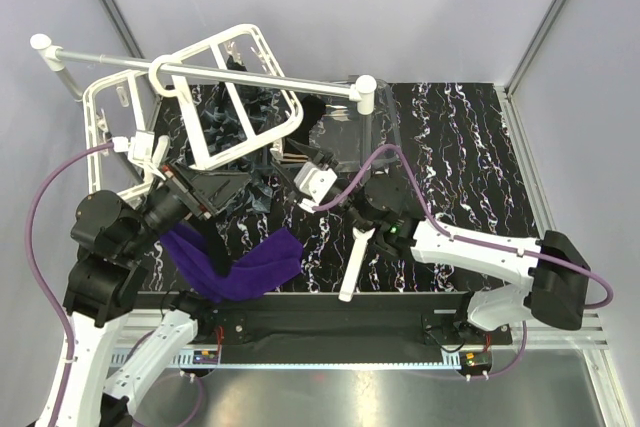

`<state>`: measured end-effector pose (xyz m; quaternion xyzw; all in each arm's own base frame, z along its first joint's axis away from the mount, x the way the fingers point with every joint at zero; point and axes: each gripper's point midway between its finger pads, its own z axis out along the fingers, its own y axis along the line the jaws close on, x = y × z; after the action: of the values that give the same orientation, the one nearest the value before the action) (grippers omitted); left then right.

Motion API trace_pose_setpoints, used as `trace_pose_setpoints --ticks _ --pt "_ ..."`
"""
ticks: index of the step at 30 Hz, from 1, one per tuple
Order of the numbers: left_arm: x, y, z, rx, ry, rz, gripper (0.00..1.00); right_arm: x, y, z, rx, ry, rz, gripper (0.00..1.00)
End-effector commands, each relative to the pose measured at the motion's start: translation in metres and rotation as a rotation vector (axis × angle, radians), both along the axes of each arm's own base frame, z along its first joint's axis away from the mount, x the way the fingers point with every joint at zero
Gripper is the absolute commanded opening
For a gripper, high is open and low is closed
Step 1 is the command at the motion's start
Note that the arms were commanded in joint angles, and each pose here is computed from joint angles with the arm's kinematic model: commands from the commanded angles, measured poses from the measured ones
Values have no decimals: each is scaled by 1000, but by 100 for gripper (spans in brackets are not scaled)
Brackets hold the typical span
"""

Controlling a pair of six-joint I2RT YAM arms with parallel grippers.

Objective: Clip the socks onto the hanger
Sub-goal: Open the clamp at the hanger.

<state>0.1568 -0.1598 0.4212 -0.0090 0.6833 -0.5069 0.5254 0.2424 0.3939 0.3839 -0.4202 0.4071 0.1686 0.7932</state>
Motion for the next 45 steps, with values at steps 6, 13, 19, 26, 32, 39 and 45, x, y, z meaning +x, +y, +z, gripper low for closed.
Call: trace_pose_setpoints --ticks 6,13,19,26,32,39,45 --pt "2 0 12 -5 -65 4 45 1 -3 38 177 -40 3 51" --pt "2 -4 21 -15 -78 -17 45 1 -2 40 194 -24 11 38" --pt "9 -13 19 5 -46 -58 48 0 -2 40 197 -6 18 17" --pt "29 -18 5 4 50 2 50 -2 -7 36 145 13 11 7" --pt "43 -30 3 -5 121 89 56 0 -17 36 53 17 -31 0" --pt "52 -34 -9 -49 217 246 52 0 -23 35 -23 -14 -54 0" --pt "59 -31 -10 -100 287 386 53 2 -17 31 -143 -96 -65 0"
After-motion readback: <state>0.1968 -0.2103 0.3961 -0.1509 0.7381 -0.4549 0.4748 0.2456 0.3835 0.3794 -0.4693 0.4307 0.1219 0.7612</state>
